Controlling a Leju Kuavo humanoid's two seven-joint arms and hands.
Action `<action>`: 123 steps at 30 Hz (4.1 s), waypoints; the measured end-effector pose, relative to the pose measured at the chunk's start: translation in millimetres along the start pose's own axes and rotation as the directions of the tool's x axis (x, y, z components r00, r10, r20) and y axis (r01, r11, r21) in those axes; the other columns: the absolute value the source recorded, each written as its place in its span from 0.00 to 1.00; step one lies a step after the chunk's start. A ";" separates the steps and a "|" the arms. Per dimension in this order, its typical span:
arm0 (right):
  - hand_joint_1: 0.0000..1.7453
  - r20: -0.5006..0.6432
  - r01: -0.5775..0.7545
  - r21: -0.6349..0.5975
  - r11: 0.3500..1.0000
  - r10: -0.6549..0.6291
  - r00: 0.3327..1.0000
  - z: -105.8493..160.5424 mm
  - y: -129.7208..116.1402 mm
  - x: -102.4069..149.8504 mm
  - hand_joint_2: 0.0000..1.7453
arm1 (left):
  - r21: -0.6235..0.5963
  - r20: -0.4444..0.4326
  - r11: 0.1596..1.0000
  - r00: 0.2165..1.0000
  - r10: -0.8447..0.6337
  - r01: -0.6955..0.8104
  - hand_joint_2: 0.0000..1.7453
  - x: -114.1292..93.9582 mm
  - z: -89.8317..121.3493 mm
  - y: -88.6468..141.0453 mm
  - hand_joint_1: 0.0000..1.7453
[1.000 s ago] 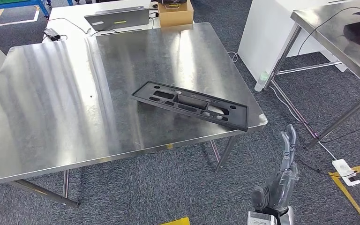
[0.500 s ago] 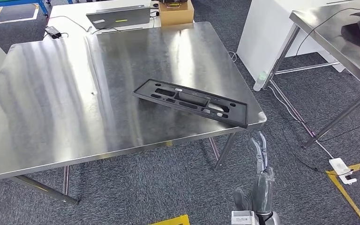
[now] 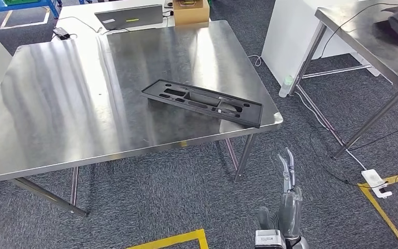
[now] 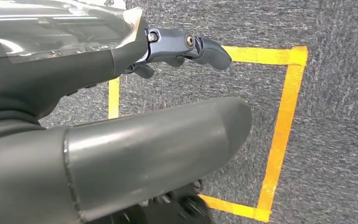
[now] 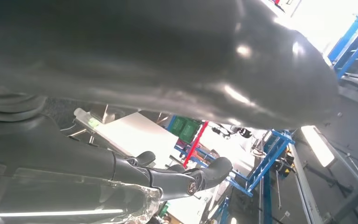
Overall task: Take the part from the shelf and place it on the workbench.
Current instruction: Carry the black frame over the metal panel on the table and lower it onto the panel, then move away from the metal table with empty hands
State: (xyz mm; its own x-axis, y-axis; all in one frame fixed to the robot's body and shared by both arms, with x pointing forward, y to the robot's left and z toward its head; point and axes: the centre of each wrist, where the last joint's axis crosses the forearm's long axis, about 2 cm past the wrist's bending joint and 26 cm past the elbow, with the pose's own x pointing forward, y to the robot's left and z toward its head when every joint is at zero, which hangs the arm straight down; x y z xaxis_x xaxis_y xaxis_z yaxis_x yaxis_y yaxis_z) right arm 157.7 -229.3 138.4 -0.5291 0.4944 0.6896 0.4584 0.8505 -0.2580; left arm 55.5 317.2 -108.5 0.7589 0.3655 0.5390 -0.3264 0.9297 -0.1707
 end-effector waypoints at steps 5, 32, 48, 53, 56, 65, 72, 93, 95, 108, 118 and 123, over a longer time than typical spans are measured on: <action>0.00 0.000 -0.003 -0.011 1.000 0.003 1.000 -1.6 -0.5 0.6 0.00 | -0.001 0.001 1.000 1.000 -0.005 0.005 0.00 1.5 -0.7 -0.1 0.00; 0.00 0.016 0.023 -0.013 1.000 -0.023 1.000 -4.5 -3.1 -8.1 0.00 | -0.010 -0.001 1.000 1.000 -0.006 0.006 0.00 0.6 -1.1 -4.6 0.00; 0.00 -0.004 0.044 -0.012 0.999 -0.044 0.999 -4.5 -1.5 -17.5 0.00 | -0.011 0.013 1.000 1.000 0.003 -0.003 0.00 -0.3 -1.1 -7.4 0.00; 0.00 -0.011 0.055 -0.008 0.998 -0.055 0.998 -4.0 0.9 -20.2 0.00 | -0.004 0.017 1.000 1.000 0.018 -0.018 0.00 -1.4 -0.4 -6.5 0.00; 0.00 -0.016 0.062 0.002 0.998 -0.062 0.998 -4.0 3.8 -22.1 0.00 | -0.001 0.017 1.000 0.999 0.028 -0.028 0.00 -2.5 0.0 -6.7 0.00; 0.00 -0.026 0.087 0.033 0.996 -0.086 0.996 -2.2 11.6 -24.7 0.00 | 0.010 0.025 0.998 0.998 0.061 -0.061 0.00 -2.7 -0.1 -8.1 0.00; 0.00 -0.028 0.090 0.039 0.995 -0.089 0.996 -1.7 13.1 -25.1 0.00 | 0.013 0.020 0.997 0.997 0.072 -0.072 0.00 -5.4 1.0 -9.4 0.00; 0.00 -0.046 0.077 0.048 0.996 -0.075 0.996 1.8 14.1 -26.6 0.00 | 0.021 0.012 0.997 0.998 0.068 -0.068 0.00 -7.0 2.5 -5.4 0.00; 0.00 -0.047 0.073 0.047 0.996 -0.071 0.996 2.6 13.2 -25.4 0.00 | 0.021 0.012 0.998 0.998 0.064 -0.064 0.00 -6.4 2.3 -5.0 0.00; 0.00 -0.062 0.055 0.043 0.998 -0.052 0.997 8.7 5.0 -25.7 0.00 | 0.004 0.010 1.000 1.000 0.020 -0.020 0.00 -5.5 1.8 -5.2 0.00; 0.00 -0.065 0.050 0.043 0.998 -0.047 0.997 10.1 3.3 -26.4 0.00 | -0.001 0.008 1.000 1.000 0.008 -0.008 0.00 -5.1 1.7 -4.4 0.00; 0.00 -0.066 0.053 0.047 0.997 -0.049 0.997 10.9 3.3 -26.8 0.00 | 0.001 0.003 1.000 1.000 0.010 -0.010 0.00 -5.8 2.2 -3.6 0.00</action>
State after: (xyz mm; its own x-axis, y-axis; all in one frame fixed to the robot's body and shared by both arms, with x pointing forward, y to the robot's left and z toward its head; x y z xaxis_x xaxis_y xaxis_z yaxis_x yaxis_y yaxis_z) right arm 165.6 -237.8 111.8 -0.5025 0.4387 0.7450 0.3956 0.8829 -0.2531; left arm 51.1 311.6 -109.2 0.7541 0.3741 0.5398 -0.3342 0.9261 -0.1750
